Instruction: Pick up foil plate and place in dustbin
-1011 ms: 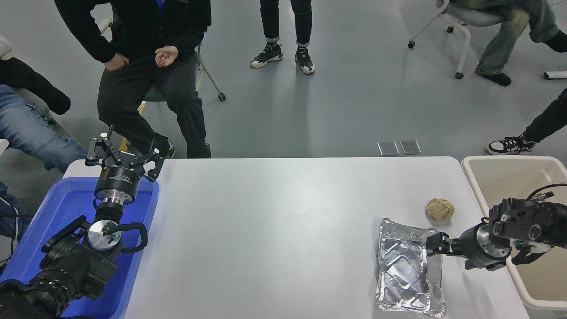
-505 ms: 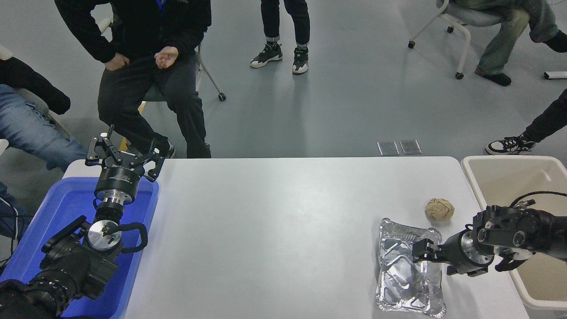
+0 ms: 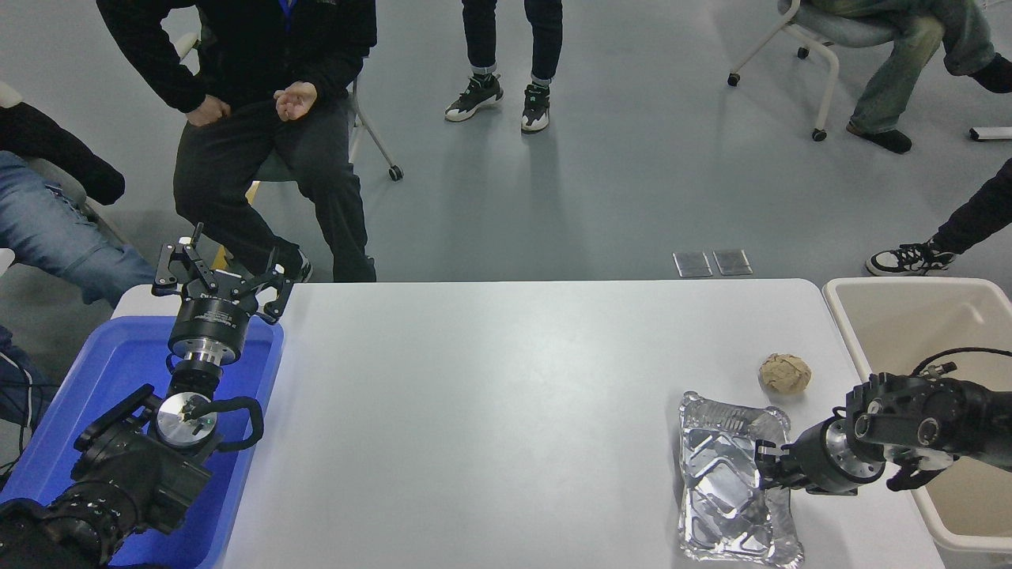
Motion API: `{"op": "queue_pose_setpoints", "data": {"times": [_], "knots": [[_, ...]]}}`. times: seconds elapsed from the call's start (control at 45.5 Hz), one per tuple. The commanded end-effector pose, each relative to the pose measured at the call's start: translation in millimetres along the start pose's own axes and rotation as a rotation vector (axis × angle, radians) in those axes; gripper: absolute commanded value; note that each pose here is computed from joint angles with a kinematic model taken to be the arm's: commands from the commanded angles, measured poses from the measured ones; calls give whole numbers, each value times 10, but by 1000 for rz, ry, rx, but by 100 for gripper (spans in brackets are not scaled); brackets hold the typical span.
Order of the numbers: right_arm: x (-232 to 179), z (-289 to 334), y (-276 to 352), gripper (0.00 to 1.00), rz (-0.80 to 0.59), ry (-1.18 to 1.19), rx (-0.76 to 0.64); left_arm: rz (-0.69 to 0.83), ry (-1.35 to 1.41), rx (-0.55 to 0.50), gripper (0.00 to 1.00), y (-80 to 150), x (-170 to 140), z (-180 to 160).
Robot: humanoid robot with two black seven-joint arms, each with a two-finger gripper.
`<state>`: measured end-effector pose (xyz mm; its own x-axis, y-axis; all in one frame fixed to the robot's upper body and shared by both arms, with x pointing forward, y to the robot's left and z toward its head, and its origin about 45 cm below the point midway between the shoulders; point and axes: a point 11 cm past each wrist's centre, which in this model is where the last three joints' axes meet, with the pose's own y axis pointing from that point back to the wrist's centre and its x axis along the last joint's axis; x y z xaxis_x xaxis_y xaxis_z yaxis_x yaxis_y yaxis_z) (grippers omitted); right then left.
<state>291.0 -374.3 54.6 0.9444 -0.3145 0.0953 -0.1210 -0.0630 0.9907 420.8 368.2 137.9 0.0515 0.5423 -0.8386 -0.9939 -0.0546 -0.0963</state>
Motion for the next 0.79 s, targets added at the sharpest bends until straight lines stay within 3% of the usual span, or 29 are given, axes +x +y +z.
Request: {"op": "queue_pose_setpoints", "data": {"times": [0.0,0.374,0.549,0.769], "knots": [[-9,-33,27,0,-9,5,7,0,-1,1,99,0,0,-1],[629,7,821,0,-9,82,-82,0,1,0,99,0,0,0],[852,-161,1368,0,-92,104,-86,0,1,0,99,0,0,1],[1255,-386,2011,0,70,109,-21,0,1,-2,99,0,0,3]]}}
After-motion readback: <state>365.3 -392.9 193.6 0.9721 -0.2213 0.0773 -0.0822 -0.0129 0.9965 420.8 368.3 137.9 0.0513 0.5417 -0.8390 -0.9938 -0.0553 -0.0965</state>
